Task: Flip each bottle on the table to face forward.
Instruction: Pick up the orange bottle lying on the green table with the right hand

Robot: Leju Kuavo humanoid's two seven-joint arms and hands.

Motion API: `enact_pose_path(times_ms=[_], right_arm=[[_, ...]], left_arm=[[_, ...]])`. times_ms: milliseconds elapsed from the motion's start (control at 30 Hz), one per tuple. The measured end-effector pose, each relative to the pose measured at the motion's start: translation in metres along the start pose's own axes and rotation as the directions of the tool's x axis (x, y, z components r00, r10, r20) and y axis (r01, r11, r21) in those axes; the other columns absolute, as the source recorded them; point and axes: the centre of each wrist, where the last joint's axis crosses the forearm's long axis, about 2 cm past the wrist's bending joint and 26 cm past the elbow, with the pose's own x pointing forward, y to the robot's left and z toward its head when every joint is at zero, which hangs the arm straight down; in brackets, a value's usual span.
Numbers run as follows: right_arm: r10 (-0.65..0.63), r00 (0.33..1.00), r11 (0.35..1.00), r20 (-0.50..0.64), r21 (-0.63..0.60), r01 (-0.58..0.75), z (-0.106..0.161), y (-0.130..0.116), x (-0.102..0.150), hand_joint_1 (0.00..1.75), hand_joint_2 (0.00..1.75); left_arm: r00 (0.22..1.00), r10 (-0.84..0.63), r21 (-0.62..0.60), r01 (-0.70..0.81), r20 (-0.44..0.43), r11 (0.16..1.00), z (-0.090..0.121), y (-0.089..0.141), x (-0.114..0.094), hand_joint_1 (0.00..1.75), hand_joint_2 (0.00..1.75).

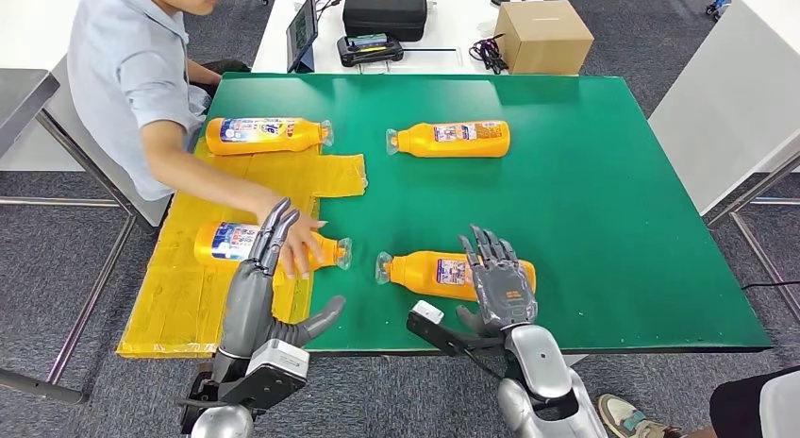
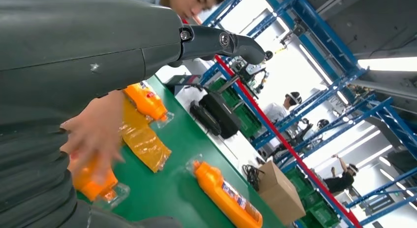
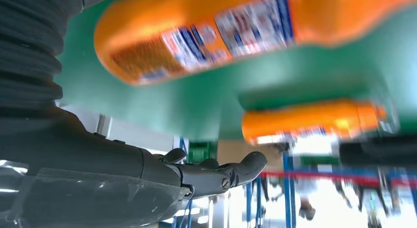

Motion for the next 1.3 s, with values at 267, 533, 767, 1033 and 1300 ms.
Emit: enact_pose_path(times_ms=[267,533,767,1033,1300], right_arm=[[0.102,0.992,0.99,-0.074,0.105,-0.094,-0.018,0.007,-0.031,0.0,1.75],[0.155,0.981,0.979,-0.117,0.149,-0.137,-0.038,0.006,-0.045,0.0,1.75],[0.16,0.979,0.976,-0.126,0.167,-0.138,-0.044,0.007,-0.05,0.0,1.75],[0.037,0.993,0.968,-0.117,0.251,-0.006,-0.05,0.015,-0.069,0.0,1.75],[-0.022,0.991,0.942,-0.13,0.328,0.064,-0.057,0.013,-0.102,0.0,1.75]], left_arm=[[1.0,0.023,-0.035,-0.023,-0.008,0.999,0.0,-0.005,-0.001,0.0,1.75],[0.999,0.042,-0.071,-0.043,-0.004,0.997,-0.001,-0.013,0.0,0.0,1.75],[0.999,0.045,-0.082,-0.045,-0.004,0.996,-0.001,-0.015,0.0,0.0,1.75],[0.999,0.048,-0.116,-0.047,0.01,0.992,-0.004,-0.021,-0.001,0.0,1.75],[0.997,0.074,-0.171,-0.069,0.025,0.983,-0.008,-0.031,0.0,0.0,1.75]])
